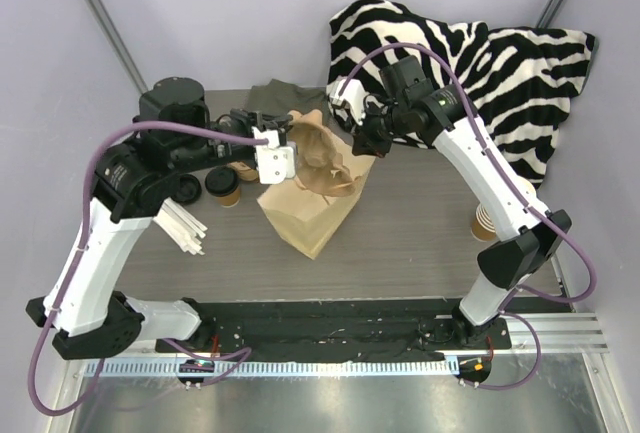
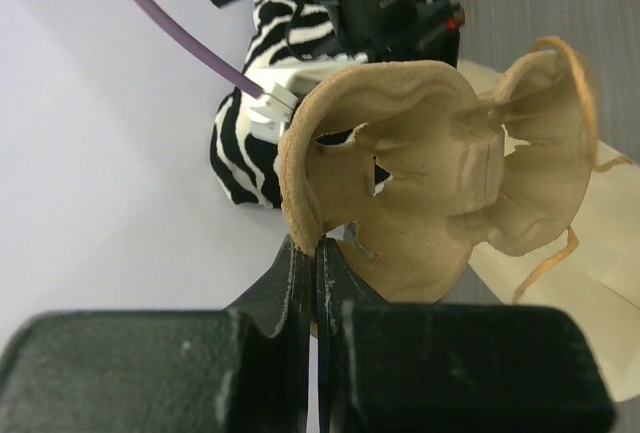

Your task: Pack the takeout coffee

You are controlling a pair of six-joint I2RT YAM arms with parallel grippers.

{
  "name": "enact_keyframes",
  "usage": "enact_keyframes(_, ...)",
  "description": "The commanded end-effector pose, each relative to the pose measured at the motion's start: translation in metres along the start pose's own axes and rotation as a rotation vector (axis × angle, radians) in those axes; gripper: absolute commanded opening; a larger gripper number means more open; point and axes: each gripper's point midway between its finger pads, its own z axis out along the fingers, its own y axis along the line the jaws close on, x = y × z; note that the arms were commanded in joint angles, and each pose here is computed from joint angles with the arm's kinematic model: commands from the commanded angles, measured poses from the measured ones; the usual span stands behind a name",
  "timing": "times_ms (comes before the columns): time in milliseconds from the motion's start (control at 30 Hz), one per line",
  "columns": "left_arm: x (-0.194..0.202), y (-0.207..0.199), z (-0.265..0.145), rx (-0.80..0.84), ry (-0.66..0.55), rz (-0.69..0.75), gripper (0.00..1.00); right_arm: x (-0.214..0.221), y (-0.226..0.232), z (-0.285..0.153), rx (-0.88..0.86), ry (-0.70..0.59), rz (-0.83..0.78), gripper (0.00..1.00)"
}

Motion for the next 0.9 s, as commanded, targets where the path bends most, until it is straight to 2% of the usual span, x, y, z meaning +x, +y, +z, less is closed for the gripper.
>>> enact_keyframes(0,0.005,0.019,-0.016,-0.098,0.084,0.14,0.0,-0.024,-0.008,-0.012,0.043,-0.069,-0.015,0.01)
enact_keyframes(167,-0.019,0.041,-0.028,-0.165,0.023,0.159,0.0,-0.02,-0.009,-0.008,0.038,-0.052,-0.003,0.01)
enact_keyframes(500,-0.04,0.039,-0.021,-0.152,-0.021,0.203,0.0,-0.018,-0.012,-0.001,0.04,-0.03,0.026,0.01)
enact_keyframes(867,-0.014,0.037,-0.015,-0.172,0.098,0.196,0.0,-0.023,0.007,-0.015,-0.037,-0.077,-0.089,0.01)
